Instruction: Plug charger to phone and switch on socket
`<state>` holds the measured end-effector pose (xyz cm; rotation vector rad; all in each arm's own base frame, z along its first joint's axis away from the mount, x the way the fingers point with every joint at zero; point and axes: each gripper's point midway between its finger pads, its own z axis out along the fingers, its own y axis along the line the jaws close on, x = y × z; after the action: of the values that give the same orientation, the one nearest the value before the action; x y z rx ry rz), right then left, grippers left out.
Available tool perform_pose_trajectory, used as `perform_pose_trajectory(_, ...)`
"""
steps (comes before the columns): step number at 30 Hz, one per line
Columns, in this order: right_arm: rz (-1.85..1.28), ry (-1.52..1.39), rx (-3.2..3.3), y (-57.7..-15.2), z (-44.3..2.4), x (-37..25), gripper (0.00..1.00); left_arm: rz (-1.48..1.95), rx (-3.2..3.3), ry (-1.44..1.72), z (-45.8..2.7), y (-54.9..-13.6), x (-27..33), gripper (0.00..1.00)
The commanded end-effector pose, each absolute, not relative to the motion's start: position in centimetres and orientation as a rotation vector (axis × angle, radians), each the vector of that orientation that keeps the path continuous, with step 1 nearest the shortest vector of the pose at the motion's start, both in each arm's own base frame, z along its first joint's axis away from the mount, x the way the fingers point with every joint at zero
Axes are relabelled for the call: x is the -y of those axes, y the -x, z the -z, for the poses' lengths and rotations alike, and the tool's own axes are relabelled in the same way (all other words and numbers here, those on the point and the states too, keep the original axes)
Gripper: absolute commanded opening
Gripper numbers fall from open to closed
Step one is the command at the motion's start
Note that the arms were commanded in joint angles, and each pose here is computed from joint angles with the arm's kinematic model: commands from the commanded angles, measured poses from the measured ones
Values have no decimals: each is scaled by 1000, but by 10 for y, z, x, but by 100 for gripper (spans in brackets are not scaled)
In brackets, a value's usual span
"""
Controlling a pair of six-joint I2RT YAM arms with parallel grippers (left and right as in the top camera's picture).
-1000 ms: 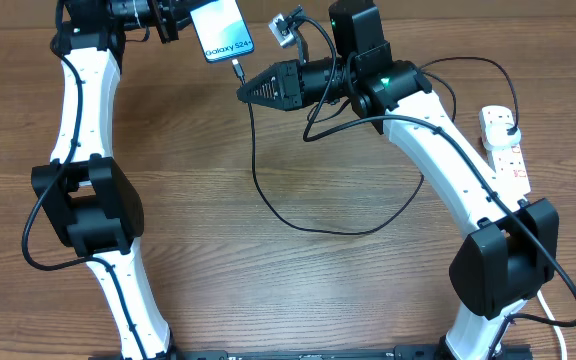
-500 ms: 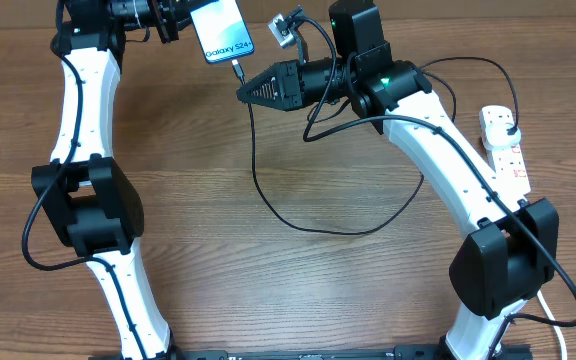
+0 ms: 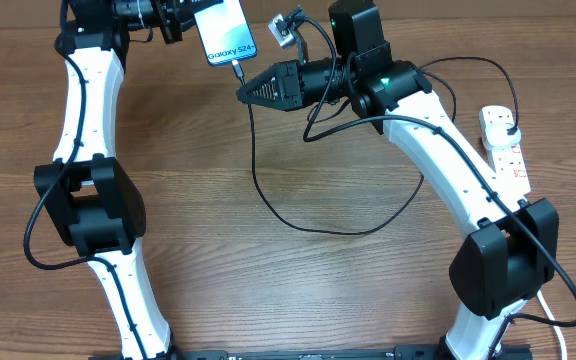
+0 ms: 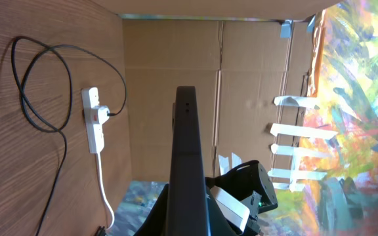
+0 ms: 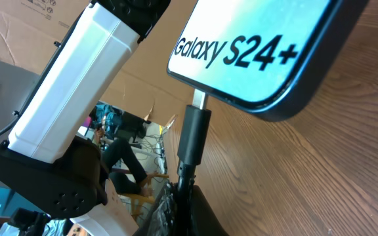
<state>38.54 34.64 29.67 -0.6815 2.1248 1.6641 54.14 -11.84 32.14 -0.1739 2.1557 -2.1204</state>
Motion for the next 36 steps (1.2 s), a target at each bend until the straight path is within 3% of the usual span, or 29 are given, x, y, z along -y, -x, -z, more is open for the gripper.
perform_pose_trajectory(1, -1661, 693, -2096, -383, -308, -343, 4, 2140, -2153, 70, -333, -531, 124, 4)
perform_pose_trajectory(36, -1636, 672, -2098, -387, -308, -343, 4, 2169, -2167, -50, -334, -520, 152, 4)
